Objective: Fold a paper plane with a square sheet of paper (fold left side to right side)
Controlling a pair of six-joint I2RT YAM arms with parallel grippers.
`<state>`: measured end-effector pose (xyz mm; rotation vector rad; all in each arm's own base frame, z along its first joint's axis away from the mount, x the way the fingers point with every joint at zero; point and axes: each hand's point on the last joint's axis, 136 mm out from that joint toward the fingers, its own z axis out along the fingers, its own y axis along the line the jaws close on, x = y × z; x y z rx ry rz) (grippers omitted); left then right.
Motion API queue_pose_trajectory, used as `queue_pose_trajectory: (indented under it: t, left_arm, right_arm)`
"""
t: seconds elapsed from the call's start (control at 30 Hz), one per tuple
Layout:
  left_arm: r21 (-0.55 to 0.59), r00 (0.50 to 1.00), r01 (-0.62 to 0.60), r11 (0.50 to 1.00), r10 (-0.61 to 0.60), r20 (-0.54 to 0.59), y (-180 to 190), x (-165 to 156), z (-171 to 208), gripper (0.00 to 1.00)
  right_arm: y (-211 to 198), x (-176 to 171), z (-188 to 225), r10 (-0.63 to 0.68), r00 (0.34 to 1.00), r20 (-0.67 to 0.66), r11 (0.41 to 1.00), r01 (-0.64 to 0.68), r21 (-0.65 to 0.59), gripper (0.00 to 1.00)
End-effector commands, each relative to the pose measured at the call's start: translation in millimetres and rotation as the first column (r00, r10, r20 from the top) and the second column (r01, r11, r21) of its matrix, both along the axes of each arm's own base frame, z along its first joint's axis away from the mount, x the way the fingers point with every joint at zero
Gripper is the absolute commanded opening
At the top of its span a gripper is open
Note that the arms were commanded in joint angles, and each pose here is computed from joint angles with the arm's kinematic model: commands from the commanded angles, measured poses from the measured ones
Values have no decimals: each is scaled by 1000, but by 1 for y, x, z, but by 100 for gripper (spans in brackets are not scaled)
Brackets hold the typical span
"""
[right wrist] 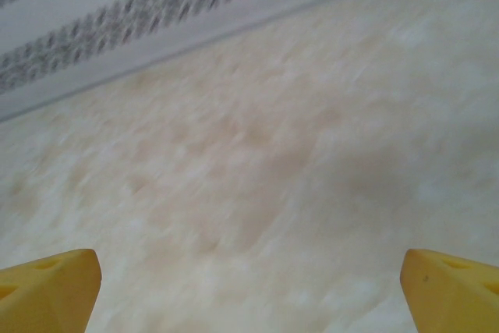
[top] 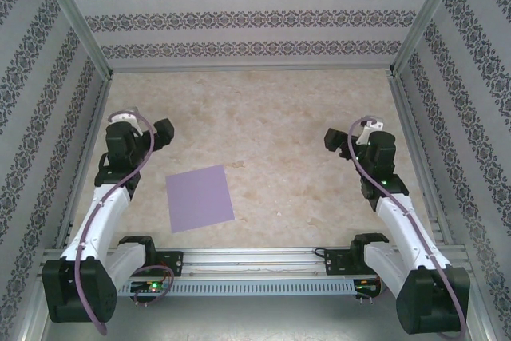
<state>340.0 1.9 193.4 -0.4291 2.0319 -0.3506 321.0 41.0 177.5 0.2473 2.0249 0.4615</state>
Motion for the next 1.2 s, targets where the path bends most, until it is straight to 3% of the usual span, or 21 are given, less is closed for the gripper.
queue_pose_trajectory:
  t: [0.0,0.13,0.3,0.5,0.93,1.17]
  left_arm:
    - [-237,952,77,968,-142,-270,-40,-39,-44,95]
    - [-361,886,154,920,-290,-361,-74,-61,-63,84]
    - [-442,805,204,873,-407,-432,-109,-75,-94,65]
    - [-437,737,188,880,-421,-529,-129,-88,-137,49]
    - [-410,676,212,887,-436,-594,-151,-82,-178,39]
    - [-388,675,297,873,-479,-561,-187,-43,-182,37]
  right_arm:
    - [40,-32,-19,182,969,-167,962,-141,232,98]
    - [63,-38,-25,273,941,-200,930,-205,307,98]
    - [80,-34,-32,316,917,-242,935,-258,241,98]
    - [89,-27,-37,319,907,-274,942,-272,194,98]
    - [80,-27,-41,267,918,-293,963,-240,126,98]
    - [72,-29,-47,231,917,-325,973,-214,86,98]
